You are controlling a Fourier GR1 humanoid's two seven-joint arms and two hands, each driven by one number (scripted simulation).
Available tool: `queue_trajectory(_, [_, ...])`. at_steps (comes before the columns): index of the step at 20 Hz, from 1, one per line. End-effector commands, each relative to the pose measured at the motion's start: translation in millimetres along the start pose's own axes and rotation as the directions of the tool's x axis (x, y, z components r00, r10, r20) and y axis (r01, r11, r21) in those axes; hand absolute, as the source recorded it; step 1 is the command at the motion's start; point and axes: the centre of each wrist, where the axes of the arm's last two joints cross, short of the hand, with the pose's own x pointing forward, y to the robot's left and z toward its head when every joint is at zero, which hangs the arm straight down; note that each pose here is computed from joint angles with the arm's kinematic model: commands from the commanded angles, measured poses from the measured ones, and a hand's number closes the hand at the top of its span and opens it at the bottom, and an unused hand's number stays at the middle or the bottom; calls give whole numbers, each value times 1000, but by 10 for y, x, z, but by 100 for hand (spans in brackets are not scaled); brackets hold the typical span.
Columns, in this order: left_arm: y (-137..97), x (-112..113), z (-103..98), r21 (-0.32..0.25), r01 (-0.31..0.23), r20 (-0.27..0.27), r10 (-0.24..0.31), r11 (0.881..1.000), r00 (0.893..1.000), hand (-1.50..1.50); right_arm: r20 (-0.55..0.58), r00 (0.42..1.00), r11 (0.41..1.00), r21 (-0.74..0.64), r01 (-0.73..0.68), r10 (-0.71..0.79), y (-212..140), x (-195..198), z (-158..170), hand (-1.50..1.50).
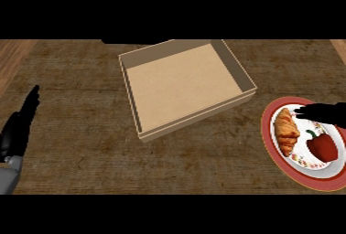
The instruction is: Pick the bell pepper from the plate and place it in the cardboard box
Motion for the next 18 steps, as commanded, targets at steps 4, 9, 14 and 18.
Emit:
queue_trajectory(4, [-65, -27, 140, 9, 3, -11, -3, 1000, 1000, 0, 163, 984, 998, 19, 62, -65, -57, -3, -115, -150])
queue_trajectory(9, [-155, 89, 77, 0, -24, -18, 24, 1000, 1000, 0, 231, 970, 996, 63, 66, -79, -101, 14, -56, -150])
queue_trajectory(14, [101, -60, 127, 23, 0, -30, 0, 1000, 1000, 0, 266, 961, 997, 49, 65, -76, -41, 134, -120, -150])
queue_trajectory(18, [-45, -202, 188, 21, 10, -22, -9, 1000, 1000, 0, 200, 980, 996, 90, -19, 1, -64, 195, -13, -150])
